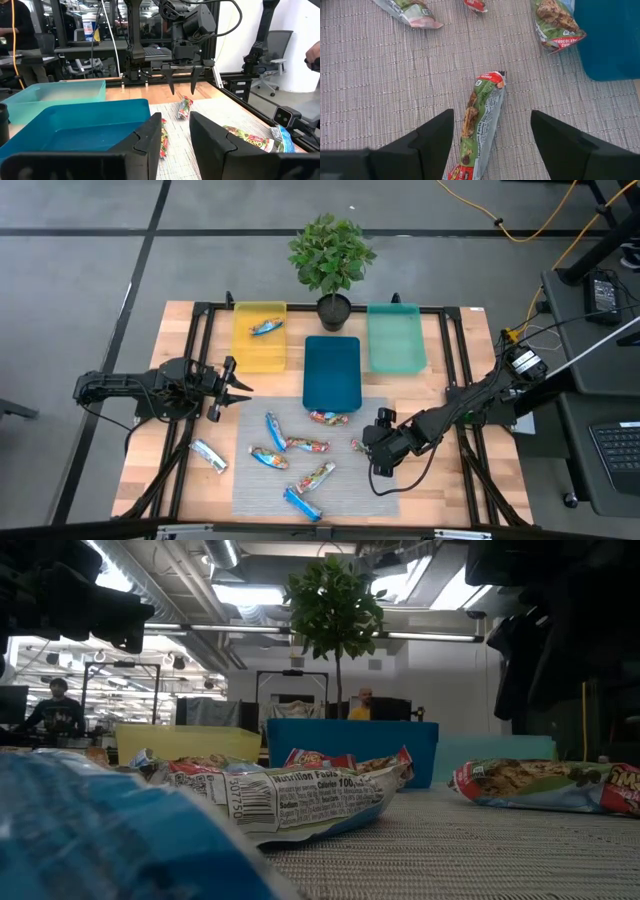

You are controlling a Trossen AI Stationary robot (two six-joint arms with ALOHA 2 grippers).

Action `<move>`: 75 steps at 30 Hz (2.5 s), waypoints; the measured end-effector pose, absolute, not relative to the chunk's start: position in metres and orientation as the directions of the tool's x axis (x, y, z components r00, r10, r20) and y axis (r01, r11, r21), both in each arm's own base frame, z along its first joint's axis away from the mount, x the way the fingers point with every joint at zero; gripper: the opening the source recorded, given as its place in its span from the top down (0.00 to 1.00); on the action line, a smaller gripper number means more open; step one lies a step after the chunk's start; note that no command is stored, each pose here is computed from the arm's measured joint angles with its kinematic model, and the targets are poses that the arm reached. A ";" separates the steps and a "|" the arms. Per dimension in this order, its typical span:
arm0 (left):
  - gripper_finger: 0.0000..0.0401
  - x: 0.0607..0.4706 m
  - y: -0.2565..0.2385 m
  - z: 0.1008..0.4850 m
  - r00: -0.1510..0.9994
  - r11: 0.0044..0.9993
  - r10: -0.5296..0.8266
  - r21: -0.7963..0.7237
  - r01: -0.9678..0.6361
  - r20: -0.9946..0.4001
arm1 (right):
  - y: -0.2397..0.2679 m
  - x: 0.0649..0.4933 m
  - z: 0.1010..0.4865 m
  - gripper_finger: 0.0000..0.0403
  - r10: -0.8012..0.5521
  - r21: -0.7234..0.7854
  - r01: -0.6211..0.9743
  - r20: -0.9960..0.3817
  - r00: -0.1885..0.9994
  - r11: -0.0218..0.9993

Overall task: Pick and place Granola Bars by type
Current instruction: Put the red granola bar into the green bin

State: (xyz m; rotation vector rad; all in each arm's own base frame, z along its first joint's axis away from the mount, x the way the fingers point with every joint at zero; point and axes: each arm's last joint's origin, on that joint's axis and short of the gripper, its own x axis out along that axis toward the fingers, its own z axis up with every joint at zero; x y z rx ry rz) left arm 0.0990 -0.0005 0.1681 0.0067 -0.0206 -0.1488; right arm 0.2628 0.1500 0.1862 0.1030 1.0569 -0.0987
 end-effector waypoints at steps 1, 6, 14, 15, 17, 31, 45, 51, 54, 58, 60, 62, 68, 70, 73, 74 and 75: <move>0.76 0.099 0.000 0.168 0.989 0.989 -0.148 0.009 0.148 0.020 | 0.150 0.263 0.186 0.34 -0.032 0.037 0.131 -0.872 0.488 0.991; 0.76 0.099 0.000 0.168 0.989 0.989 -0.148 0.008 0.148 0.020 | 0.150 0.263 0.186 0.34 -0.030 0.051 0.150 -0.871 0.491 0.987; 0.76 0.099 0.000 0.168 0.989 0.989 -0.148 0.008 0.148 0.020 | 0.150 0.263 0.186 0.34 -0.030 0.056 0.161 -0.871 0.491 0.985; 0.76 0.099 0.000 0.168 0.989 0.989 -0.149 0.008 0.148 0.020 | 0.150 0.263 0.186 0.34 -0.030 0.057 0.163 -0.871 0.491 0.985; 0.76 0.099 0.000 0.168 0.989 0.989 -0.148 0.008 0.148 0.020 | 0.150 0.263 0.186 0.34 -0.030 0.064 0.174 -0.871 0.491 0.983; 0.76 0.099 0.000 0.168 0.989 0.989 -0.148 0.008 0.148 0.020 | 0.150 0.263 0.186 0.34 -0.031 0.078 0.200 -0.871 0.490 0.977; 0.77 0.099 0.000 0.168 0.989 0.989 -0.148 0.008 0.148 0.020 | 0.151 0.265 0.171 0.34 -0.068 0.048 0.247 -0.894 0.442 0.968; 0.76 0.099 0.000 0.168 0.989 0.989 -0.148 0.009 0.148 0.020 | 0.155 0.268 0.148 0.34 -0.055 0.038 0.244 -0.930 0.364 0.969; 0.76 0.099 0.000 0.168 0.989 0.989 -0.148 0.008 0.148 0.020 | 0.156 0.269 0.141 0.34 -0.044 0.041 0.238 -0.939 0.341 0.970; 0.77 0.099 -0.001 0.168 0.989 0.989 -0.149 0.008 0.148 0.020 | 0.156 0.270 0.140 0.34 -0.046 0.038 0.238 -0.940 0.337 0.971; 0.77 0.099 0.000 0.168 0.989 0.989 -0.148 0.008 0.148 0.020 | 0.156 0.270 0.140 0.34 -0.046 0.038 0.237 -0.940 0.337 0.971; 0.77 0.099 0.000 0.168 0.989 0.989 -0.149 0.008 0.148 0.020 | 0.156 0.270 0.140 0.34 -0.045 0.038 0.235 -0.940 0.338 0.971; 0.75 0.099 0.000 0.168 0.989 0.989 -0.148 0.008 0.148 0.020 | 0.157 0.270 0.138 0.34 -0.045 0.038 0.236 -0.940 0.338 0.971; 0.75 0.099 0.000 0.168 0.989 0.989 -0.148 0.008 0.148 0.020 | 0.157 0.270 0.138 0.34 -0.045 0.040 0.243 -0.940 0.337 0.969; 0.76 0.099 -0.001 0.168 0.989 0.989 -0.149 0.008 0.148 0.020 | 0.157 0.270 0.138 0.34 -0.045 0.043 0.251 -0.940 0.337 0.967; 0.76 0.099 0.000 0.168 0.989 0.989 -0.148 0.008 0.148 0.020 | 0.157 0.270 0.138 0.34 -0.045 0.044 0.251 -0.940 0.337 0.967; 0.76 0.099 0.000 0.168 0.989 0.989 -0.148 0.009 0.148 0.020 | 0.157 0.270 0.138 0.34 -0.046 0.043 0.251 -0.940 0.338 0.967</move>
